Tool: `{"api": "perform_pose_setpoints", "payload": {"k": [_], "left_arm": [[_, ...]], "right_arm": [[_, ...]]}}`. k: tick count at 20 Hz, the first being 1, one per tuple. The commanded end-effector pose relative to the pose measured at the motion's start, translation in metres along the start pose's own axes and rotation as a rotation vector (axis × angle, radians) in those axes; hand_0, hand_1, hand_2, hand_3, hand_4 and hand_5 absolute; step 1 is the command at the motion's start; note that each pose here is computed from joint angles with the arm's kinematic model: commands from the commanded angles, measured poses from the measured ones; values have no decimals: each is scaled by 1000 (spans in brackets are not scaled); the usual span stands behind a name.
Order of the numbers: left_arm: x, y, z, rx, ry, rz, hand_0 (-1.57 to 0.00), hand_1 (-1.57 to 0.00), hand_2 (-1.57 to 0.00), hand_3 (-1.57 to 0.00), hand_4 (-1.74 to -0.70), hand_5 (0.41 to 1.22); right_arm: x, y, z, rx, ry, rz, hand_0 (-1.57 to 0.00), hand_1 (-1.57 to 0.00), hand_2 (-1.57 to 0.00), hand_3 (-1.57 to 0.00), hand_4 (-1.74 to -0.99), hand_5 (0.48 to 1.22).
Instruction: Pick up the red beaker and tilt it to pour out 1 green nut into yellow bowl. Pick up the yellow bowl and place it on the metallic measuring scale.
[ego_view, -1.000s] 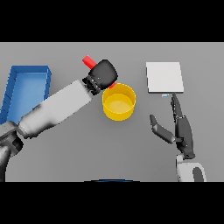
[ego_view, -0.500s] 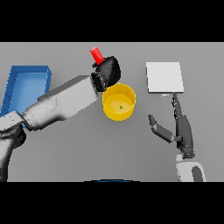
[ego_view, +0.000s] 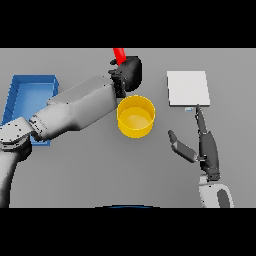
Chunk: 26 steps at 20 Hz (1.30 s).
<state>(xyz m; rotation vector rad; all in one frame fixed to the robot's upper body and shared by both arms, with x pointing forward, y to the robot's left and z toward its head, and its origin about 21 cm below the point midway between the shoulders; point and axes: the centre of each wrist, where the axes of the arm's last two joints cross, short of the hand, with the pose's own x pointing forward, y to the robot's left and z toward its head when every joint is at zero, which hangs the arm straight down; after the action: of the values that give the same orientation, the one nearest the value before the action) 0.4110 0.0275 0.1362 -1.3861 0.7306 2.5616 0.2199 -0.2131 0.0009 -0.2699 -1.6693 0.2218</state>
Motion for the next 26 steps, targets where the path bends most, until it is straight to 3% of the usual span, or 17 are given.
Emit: {"api": "perform_pose_setpoints", "payload": {"k": [1, 3, 4, 6, 8, 11, 14, 20, 26], "left_arm": [[-12, 7, 3, 14, -5, 8, -1571, -1571, -1571, -1571, -1730, 1221], [-43, 9, 10, 41, 59, 22, -1571, -1571, -1571, -1494, -1727, 1221], [-62, 8, 16, 42, 101, 34, -1571, -1571, -1399, -1509, -1676, 1221], [-96, 9, 27, 70, 162, 88, -1571, -1571, -1461, -1041, -1699, 1221], [-127, 8, 41, 78, 242, 150, -1571, -1571, -1501, -1232, -1705, 1221], [-165, -5, 58, 77, 378, 368, -1571, -1571, -1535, -1397, -1720, 1221], [-194, -58, 81, 59, 584, 737, -1571, -1571, -1553, -1365, -1729, 1221], [-191, -163, 120, 202, 773, 1301, -1571, -1571, -1566, -1426, -1738, 1221], [-135, -236, 144, 249, 1082, 1629, -1571, -1571, -1570, -1445, -1740, 1221]], "right_arm": [[2, 4, -2, 3, -2, -11, 1, 1, 1, 1, -1206, 592], [0, 2, 1, -9, -16, -2, 1, 1, 1, 1, -1203, 592], [-1, -2, 1, -11, -22, -1, 1, 1, 1, 1, -1201, 592], [1, 2, 0, 0, -34, -20, 1, 1, 1, 1, -1186, 596], [-2, -1, -2, 4, -24, -42, 1, 1, 1, 1, -1181, 593], [4, -3, -8, 17, -35, -70, 1, 1, 1, 1, -1193, 597], [1, -4, -7, 23, -29, -66, 1, 1, 1, 1, -1209, 593], [-6, -6, -6, 36, -50, -66, 1, 1, 1, 1, -1222, 586], [-4, -10, -7, 56, -50, -24, 1, 1, 1, 1, -1212, 610]]}}
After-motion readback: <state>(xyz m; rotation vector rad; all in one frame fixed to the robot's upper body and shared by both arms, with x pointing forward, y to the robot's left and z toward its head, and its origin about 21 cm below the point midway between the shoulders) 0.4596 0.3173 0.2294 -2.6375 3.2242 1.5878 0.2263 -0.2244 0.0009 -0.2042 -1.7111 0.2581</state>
